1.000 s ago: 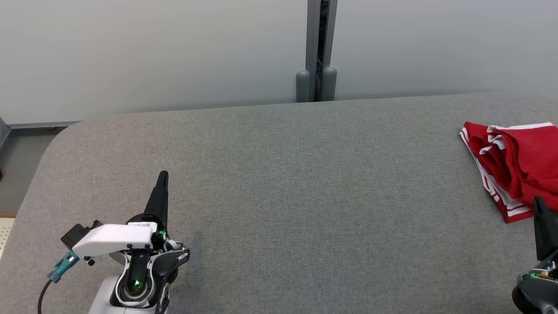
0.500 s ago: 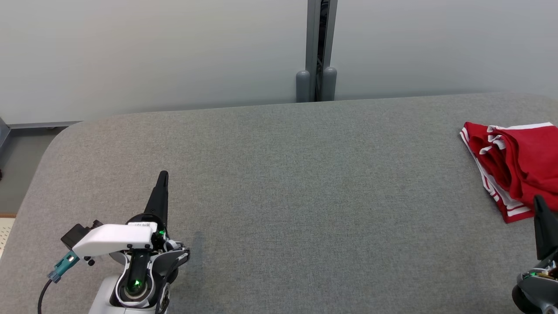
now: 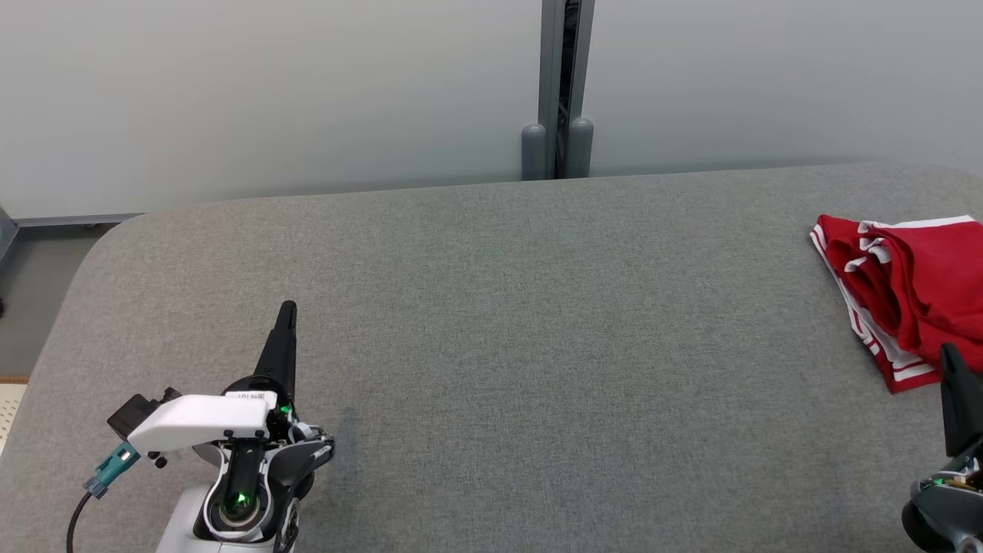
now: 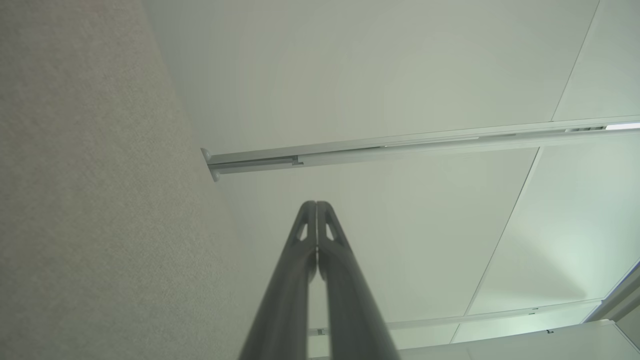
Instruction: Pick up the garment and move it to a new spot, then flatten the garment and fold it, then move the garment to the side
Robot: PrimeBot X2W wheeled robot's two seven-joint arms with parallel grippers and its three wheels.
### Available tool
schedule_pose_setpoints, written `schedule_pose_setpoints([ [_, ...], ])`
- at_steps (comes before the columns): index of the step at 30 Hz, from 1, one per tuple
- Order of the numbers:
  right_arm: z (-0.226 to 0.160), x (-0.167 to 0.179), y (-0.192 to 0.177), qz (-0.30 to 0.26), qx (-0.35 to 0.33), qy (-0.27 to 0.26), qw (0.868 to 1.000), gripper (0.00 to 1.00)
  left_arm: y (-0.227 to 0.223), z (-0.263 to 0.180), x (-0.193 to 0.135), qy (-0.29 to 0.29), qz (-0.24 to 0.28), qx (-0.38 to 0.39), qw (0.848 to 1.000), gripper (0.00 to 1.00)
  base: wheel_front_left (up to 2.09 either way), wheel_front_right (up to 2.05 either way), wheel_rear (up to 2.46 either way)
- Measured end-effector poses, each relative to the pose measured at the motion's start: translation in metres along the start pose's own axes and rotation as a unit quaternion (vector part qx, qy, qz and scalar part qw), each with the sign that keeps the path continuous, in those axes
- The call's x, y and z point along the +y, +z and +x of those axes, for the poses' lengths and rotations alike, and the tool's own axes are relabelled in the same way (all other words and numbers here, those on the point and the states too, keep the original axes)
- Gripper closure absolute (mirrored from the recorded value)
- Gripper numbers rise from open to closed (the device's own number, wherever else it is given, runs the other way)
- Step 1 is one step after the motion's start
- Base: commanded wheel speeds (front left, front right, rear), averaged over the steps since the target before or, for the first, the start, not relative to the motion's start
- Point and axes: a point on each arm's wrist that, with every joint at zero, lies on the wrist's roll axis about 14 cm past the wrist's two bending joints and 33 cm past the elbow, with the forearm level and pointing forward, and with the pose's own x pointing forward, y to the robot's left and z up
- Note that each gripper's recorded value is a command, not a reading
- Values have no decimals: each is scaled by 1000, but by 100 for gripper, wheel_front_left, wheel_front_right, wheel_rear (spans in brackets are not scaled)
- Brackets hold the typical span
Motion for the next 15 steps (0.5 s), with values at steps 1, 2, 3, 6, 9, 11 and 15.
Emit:
schedule_pose_setpoints([
  [1,0,0,0,0,0,0,1000,100,0,0,0,0,0,0,1000,100,0,0,0],
  [2,0,0,0,0,0,0,1000,100,0,0,0,0,0,0,1000,100,0,0,0],
  [3,0,0,0,0,0,0,1000,100,0,0,0,0,0,0,1000,100,0,0,0],
  [6,0,0,0,0,0,0,1000,100,0,0,0,0,0,0,1000,100,0,0,0],
  [9,0,0,0,0,0,0,1000,100,0,0,0,0,0,0,1000,100,0,0,0],
  [11,0,0,0,0,1,0,1000,100,0,0,0,0,0,0,1000,100,0,0,0],
  [15,0,0,0,0,1,0,1000,100,0,0,0,0,0,0,1000,100,0,0,0],
])
